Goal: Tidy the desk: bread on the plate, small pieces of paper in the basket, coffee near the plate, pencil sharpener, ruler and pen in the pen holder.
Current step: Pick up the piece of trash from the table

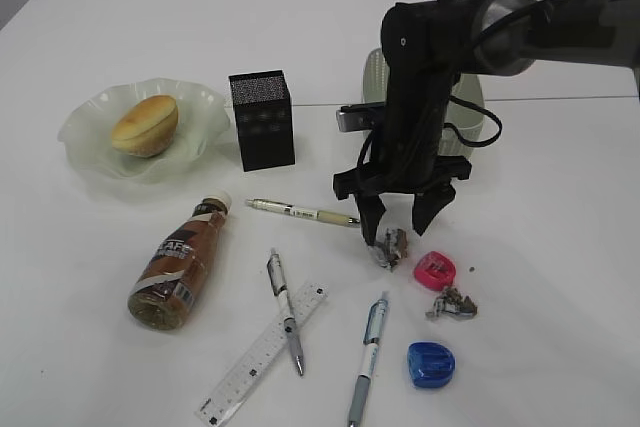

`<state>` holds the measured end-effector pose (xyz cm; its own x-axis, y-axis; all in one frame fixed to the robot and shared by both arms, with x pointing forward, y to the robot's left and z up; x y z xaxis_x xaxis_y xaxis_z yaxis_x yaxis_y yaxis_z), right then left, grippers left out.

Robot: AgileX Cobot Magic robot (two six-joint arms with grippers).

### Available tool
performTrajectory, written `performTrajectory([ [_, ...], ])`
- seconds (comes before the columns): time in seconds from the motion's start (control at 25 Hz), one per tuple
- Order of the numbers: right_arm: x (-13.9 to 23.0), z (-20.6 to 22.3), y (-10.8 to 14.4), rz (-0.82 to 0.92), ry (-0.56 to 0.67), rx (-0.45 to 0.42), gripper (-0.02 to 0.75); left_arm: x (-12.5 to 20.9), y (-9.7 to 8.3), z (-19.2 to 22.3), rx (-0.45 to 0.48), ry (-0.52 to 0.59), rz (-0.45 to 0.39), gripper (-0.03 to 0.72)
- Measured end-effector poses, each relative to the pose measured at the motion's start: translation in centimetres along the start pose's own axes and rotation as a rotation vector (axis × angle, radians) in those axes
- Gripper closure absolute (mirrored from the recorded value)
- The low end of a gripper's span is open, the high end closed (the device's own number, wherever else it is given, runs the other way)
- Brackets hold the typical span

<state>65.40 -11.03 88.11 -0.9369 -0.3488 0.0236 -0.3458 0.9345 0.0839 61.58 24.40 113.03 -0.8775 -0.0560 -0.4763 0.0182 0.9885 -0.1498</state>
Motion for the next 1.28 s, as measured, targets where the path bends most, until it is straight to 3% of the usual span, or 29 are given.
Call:
performTrajectory([
  [1.28,0.0,1.4,0.3,0.015,0.032,-0.031,0.226,0.0,0.0,0.0,-0.002,0.000,0.001,0.183],
])
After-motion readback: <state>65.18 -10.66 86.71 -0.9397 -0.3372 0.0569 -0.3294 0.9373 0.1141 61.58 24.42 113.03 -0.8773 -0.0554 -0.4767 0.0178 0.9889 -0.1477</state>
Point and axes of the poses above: a point on each arm's last joint axis where the gripper is mounted, z pointing out along that axis toward the gripper, y along the wrist's bending axis when the last joint is at zero, x = y × z, the point moved 4 cm from there along z, pointing out along that axis toward the gripper, and after that the axes turned 5 degrees about -z, right-handed, at the moved point
